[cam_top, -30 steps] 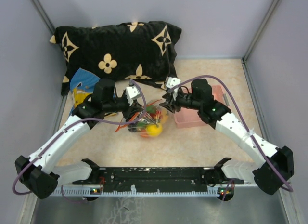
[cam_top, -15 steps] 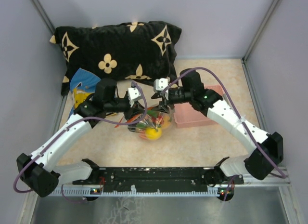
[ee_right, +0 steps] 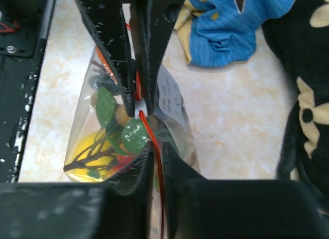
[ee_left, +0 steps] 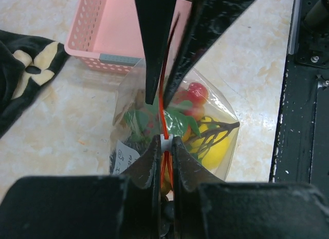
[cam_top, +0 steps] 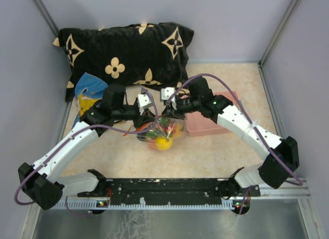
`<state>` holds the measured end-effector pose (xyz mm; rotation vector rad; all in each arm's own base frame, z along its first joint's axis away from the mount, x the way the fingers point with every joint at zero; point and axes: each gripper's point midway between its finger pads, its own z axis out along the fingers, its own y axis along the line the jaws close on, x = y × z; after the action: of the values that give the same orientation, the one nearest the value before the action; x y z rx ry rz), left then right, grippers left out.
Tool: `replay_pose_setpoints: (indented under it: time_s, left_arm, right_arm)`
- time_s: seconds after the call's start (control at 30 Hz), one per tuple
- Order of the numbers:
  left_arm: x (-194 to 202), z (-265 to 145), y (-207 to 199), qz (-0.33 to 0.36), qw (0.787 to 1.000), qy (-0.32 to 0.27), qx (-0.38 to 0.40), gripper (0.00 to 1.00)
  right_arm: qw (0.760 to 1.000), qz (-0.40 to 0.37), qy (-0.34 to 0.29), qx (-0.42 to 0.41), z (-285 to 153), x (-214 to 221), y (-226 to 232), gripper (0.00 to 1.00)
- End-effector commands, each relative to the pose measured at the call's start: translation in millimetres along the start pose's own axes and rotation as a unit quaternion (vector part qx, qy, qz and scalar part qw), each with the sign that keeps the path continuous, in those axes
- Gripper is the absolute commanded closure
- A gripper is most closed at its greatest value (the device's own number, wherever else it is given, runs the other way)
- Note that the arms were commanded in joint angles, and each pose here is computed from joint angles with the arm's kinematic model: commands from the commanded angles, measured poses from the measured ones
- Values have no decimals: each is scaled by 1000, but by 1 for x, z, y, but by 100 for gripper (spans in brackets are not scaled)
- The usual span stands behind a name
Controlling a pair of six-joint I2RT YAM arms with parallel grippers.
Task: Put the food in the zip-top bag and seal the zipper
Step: Zip the zipper food storage bag at the center of the board.
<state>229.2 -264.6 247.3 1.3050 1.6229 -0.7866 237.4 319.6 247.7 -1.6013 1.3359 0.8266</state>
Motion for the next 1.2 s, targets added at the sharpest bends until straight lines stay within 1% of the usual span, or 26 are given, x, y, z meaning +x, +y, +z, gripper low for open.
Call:
replay_pose_setpoints:
  time_s: [0.0,0.03,0.17,0.3,0.5,0.93,1.17]
  left_arm:
    - [-21,-5,-3,22,999,-27,4,99]
    - [-20,-7,-2,22,999,-25,-1,99]
    - [-13,-14,-2,19,999,-16,-22,99]
    - [-3,-20,-3,10,999,-3,-35,98]
    - [12,-25,-4,-4,999,21,-49,98]
    - [24,-38,-6,-14,996,44,-74,99]
    - [33,-55,-5,-24,991,71,-107,99]
  right_arm:
    - [997,-22,-1,72,-5,-13,-27,95]
    - [995,-16,1,95,-8,-13,-34,100]
    - [983,-8,19,182,-29,-10,-54,100]
    - [971,8,24,238,-48,-9,-63,100]
    - [959,27,34,281,-66,1,-64,100]
    - [930,73,34,360,-106,20,-75,100]
    - [921,87,29,380,-110,24,-80,100]
